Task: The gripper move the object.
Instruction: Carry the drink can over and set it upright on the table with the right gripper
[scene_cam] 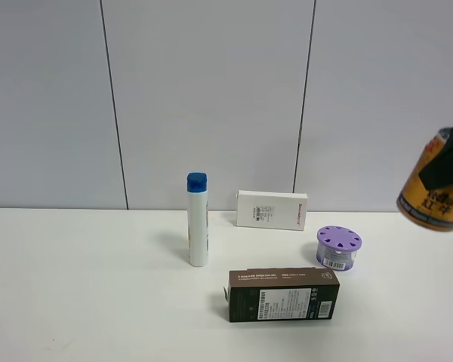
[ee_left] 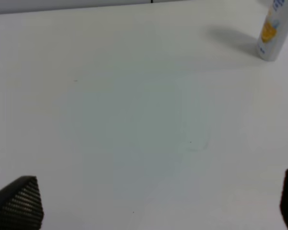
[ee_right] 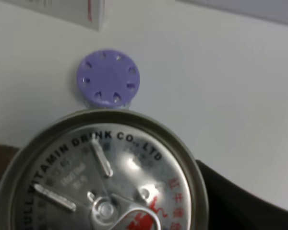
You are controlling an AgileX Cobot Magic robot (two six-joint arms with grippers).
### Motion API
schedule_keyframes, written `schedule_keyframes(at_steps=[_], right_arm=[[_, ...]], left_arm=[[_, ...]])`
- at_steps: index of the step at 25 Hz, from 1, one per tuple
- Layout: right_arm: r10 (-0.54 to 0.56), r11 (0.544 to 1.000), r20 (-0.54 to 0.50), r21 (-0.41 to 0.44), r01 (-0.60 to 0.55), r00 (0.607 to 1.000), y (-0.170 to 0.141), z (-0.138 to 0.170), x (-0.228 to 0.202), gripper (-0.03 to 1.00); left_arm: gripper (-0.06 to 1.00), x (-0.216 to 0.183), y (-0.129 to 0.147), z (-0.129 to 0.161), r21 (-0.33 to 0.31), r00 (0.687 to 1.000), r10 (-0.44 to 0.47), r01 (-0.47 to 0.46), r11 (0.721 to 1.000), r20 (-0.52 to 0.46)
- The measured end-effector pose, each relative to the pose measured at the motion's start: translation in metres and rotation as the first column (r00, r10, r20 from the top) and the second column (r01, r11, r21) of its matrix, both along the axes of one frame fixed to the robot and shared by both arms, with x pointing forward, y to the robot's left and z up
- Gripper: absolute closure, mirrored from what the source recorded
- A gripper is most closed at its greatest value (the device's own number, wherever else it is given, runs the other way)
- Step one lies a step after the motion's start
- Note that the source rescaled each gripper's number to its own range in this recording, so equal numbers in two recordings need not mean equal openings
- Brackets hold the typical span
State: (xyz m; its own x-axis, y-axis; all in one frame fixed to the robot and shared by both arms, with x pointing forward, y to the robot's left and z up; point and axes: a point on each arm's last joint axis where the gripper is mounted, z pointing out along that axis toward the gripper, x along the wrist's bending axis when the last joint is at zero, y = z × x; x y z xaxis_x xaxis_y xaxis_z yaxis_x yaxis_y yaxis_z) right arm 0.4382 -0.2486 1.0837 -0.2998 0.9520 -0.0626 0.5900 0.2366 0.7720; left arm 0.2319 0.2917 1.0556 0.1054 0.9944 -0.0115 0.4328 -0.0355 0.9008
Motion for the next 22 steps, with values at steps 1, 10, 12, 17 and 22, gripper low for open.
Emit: schedule_keyframes(at_steps=[1, 10, 12, 17, 22], right_arm=[[0.003, 1.000, 0.022, -0.006, -0.003, 1.000, 0.001, 0.008, 0.005, 0.96], [0.071, 0.996, -0.022, -0.043, -0.072, 0.997, 0.034, 0.006, 0.072, 0.96], [0.128, 0.990, -0.013, -0.056, -0.128, 0.992, 0.052, 0.001, 0.088, 0.96], [0.233, 0.968, -0.029, -0.088, -0.235, 0.972, 0.096, -0.019, 0.125, 0.96], [0.252, 0.962, -0.049, -0.094, -0.256, 0.967, 0.118, -0.057, 0.157, 0.96]], left_arm=[[-0.06, 0.000, 0.000, 0.000, 0.000, 1.000, 0.000, 0.000, 1.000, 0.000], [-0.06, 0.000, 0.000, 0.000, 0.000, 1.000, 0.000, 0.000, 1.000, 0.000], [-0.06, 0.000, 0.000, 0.000, 0.000, 1.000, 0.000, 0.000, 1.000, 0.000], [-0.06, 0.000, 0.000, 0.000, 0.000, 1.000, 0.000, 0.000, 1.000, 0.000], [-0.06, 0.000, 0.000, 0.000, 0.000, 1.000, 0.000, 0.000, 1.000, 0.000]])
